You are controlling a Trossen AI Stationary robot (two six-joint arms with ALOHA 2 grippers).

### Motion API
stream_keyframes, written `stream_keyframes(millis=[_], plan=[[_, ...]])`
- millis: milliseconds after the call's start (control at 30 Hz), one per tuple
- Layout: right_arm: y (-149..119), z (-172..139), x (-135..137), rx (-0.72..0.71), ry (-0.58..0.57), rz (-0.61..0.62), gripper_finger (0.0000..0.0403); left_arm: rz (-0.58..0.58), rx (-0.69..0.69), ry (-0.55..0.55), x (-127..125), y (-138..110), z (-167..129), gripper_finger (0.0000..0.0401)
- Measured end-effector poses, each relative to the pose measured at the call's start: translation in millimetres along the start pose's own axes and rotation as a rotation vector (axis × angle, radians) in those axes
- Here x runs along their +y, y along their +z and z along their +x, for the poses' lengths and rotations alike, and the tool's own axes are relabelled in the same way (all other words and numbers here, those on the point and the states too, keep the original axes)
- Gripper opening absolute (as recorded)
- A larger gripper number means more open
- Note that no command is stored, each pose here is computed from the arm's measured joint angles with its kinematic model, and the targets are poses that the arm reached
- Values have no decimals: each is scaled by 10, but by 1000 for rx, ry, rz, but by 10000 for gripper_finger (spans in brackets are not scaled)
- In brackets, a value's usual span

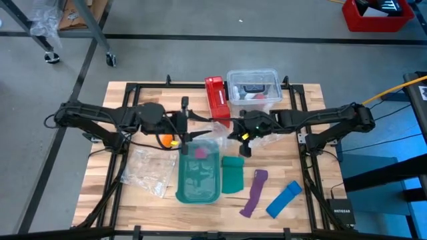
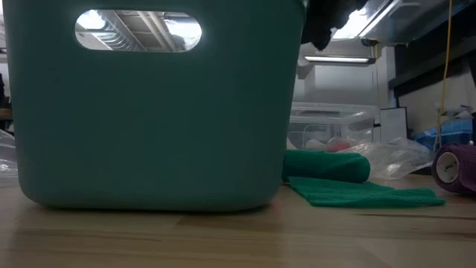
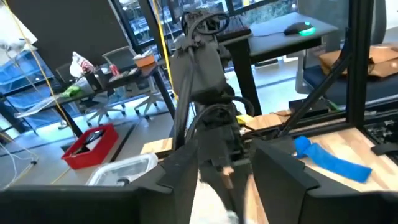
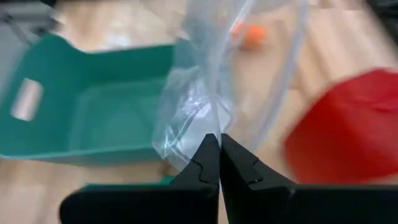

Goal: Roll bandage
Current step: Put the orange bandage into the transparent zip bag

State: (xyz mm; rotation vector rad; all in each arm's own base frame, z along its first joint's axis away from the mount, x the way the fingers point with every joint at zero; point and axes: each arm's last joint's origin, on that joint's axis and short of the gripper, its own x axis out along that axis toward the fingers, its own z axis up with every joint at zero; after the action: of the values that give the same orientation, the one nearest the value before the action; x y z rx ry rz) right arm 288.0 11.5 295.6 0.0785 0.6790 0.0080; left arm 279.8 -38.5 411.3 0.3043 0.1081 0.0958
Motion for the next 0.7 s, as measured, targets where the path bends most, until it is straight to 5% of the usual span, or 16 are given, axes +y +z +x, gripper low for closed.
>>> stream_keyframes(millis=[367,700], plan=[[416,-688,-46,177,-312,-129,1,-41,101,-24,-8,-82,-59,146],[341,-982,-82,389,-425,-171,1,-135,400,67,-23,-361,-129,147]])
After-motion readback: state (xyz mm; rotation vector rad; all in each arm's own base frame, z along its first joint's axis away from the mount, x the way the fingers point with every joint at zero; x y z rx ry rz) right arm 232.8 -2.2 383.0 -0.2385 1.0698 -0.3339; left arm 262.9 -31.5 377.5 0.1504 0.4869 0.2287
